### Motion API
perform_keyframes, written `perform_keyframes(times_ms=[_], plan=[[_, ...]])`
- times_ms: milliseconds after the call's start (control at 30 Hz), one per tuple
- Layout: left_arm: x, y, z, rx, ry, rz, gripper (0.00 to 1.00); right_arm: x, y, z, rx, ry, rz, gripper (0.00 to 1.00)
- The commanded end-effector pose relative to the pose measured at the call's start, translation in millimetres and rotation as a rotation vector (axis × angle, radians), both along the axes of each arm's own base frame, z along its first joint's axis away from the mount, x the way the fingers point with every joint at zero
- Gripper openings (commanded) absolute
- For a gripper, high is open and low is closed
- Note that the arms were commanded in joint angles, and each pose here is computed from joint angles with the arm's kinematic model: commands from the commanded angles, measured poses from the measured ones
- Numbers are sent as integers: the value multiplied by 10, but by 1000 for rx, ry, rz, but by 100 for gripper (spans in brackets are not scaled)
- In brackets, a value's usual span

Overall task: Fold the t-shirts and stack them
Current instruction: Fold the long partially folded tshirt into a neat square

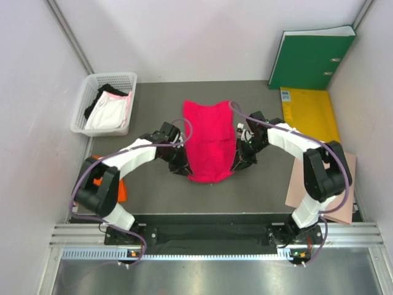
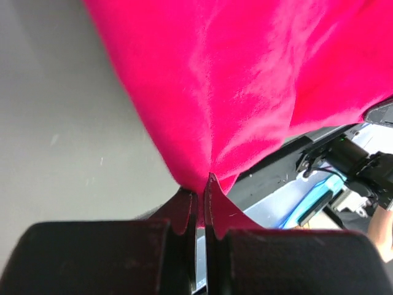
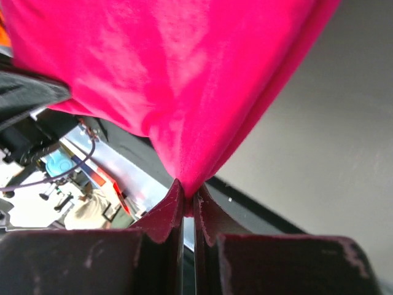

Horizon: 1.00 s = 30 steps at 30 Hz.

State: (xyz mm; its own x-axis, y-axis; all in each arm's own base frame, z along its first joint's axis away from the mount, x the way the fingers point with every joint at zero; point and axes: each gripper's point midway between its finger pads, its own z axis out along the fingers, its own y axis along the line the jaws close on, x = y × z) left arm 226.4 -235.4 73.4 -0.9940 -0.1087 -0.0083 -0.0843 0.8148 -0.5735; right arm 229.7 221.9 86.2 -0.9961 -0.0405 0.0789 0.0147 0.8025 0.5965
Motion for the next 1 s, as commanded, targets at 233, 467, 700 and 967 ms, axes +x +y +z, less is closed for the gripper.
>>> perform_keyframes(times_ms=[233,467,700,967], plan=[[635,-18,900,-15,-206,68,0,501,99,726,36,-238,45,1],[1126,-103,1023,-66,-275,85,0,1136,144,847,53,-343,34,2],[1760,-67,1153,-134,-339,153,0,1632,163,800,67,-414,14,2],[2258,-79,1293,-248,-370,184,2,2180,218,821,113,-516,-64,3]])
